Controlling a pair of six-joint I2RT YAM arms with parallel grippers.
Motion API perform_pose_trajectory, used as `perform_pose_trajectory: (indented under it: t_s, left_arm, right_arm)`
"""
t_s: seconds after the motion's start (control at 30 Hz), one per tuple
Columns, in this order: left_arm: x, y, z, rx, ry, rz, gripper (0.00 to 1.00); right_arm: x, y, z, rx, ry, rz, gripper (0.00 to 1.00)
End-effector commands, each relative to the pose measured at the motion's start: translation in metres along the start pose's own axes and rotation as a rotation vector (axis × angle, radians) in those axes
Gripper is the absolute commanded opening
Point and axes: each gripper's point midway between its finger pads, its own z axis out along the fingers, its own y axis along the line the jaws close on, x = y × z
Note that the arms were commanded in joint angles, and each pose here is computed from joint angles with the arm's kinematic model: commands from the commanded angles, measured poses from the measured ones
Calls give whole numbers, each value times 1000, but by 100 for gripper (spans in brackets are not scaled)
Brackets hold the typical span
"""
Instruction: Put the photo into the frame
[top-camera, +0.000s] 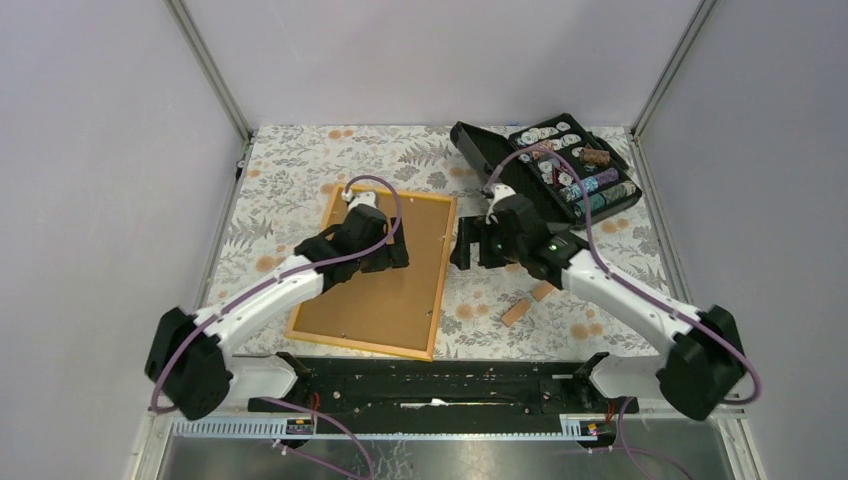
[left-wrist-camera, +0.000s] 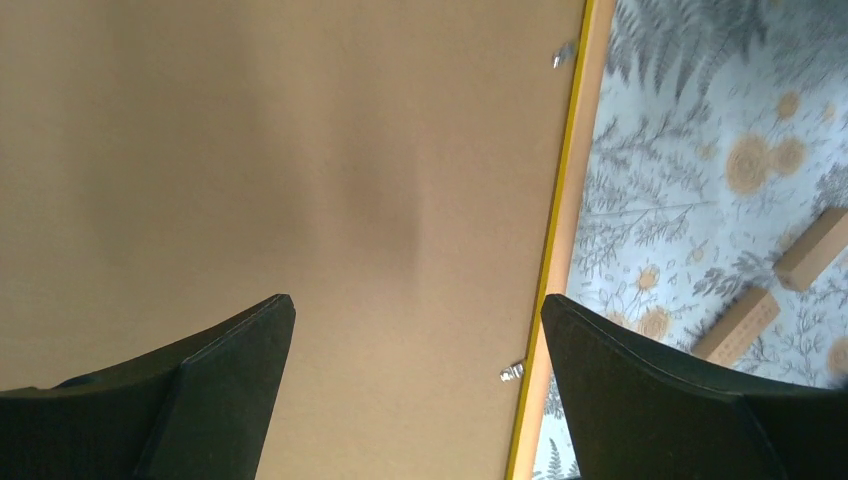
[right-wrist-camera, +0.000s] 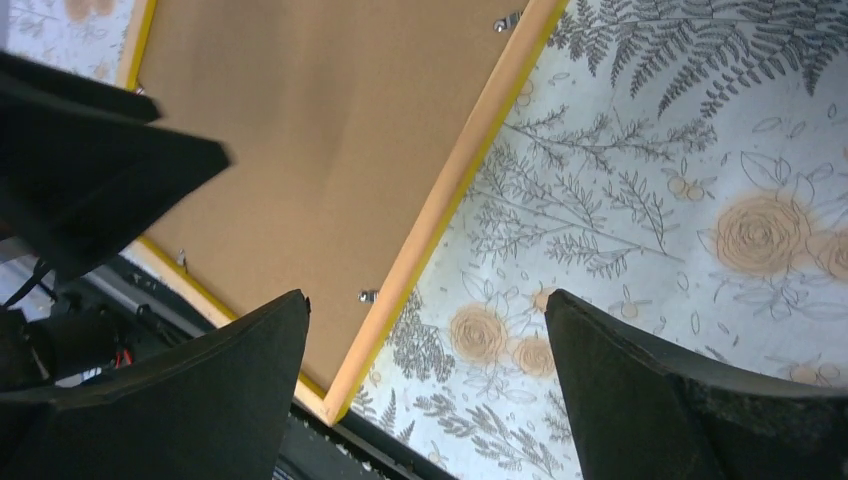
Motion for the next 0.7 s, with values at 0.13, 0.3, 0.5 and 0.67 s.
perform_pose_trajectory:
  t_s: [0.13, 0.3, 0.5, 0.67]
  left_arm:
    - [72, -51, 43, 61, 231, -40, 99]
    - [85, -79, 54, -20, 218, 95, 93]
    - [90, -98, 69, -154, 198, 268, 75]
    - [103, -99, 82, -224, 216, 349, 62]
  right_arm:
    - [-4, 15, -55, -147, -157, -58, 100]
    - [-1, 17, -75, -177, -177, -90, 100]
    - [3, 5, -91, -124, -189, -120, 100]
    - [4, -8, -102, -67, -219, -109, 100]
